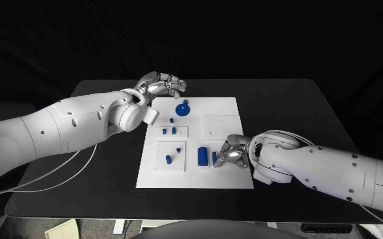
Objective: Assemble the parts on the task board
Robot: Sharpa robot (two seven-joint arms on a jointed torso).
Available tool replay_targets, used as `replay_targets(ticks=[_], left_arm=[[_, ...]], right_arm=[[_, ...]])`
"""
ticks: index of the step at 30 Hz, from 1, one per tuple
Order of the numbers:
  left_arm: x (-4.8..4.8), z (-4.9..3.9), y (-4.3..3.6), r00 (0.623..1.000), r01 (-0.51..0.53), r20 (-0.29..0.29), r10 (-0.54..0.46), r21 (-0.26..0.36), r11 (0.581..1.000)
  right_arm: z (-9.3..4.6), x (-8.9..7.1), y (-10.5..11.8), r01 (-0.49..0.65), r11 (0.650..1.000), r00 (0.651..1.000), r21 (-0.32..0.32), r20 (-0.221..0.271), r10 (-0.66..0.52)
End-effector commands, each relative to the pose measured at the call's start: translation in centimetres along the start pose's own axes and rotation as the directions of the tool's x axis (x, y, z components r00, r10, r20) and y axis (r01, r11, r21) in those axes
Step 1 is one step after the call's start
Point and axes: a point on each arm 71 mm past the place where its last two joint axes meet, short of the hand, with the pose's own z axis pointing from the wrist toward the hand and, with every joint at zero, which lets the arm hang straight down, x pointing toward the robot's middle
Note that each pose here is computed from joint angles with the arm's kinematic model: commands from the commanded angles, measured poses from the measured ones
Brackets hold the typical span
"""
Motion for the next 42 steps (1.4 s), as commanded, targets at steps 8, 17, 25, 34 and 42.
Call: replay_targets(ticks=[8,17,25,34,42], left_arm=[[0.22,0.05,-0.08,1.0,0.001,-0.016,-0.001,0.004,1.0],[0.24,0.06,-0.08,1.0,-0.001,-0.019,0.001,0.002,1.0],[0.23,0.02,-0.08,1.0,-0.003,-0.019,0.003,0.002,1.0],[0.2,0.01,-0.07,1.0,-0.003,-0.019,0.003,0.002,1.0],[0.12,0.0,-0.06,1.0,-0.004,-0.016,0.004,0.003,1.0]], right_arm=[[0.2,-0.1,-0.2,0.035,0.999,0.999,0.012,0.0,-0.035],[0.2,0.1,-0.1,0.04,0.999,0.999,0.008,-0.01,-0.04],[0.3,0.2,-0.1,0.038,0.999,0.999,0.008,-0.01,-0.038],[0.3,0.1,-0.3,0.029,1.0,1.0,0.009,-0.007,-0.029],[-0.1,-0.2,-1.2,-0.021,1.0,1.0,0.005,0.0,0.021]])
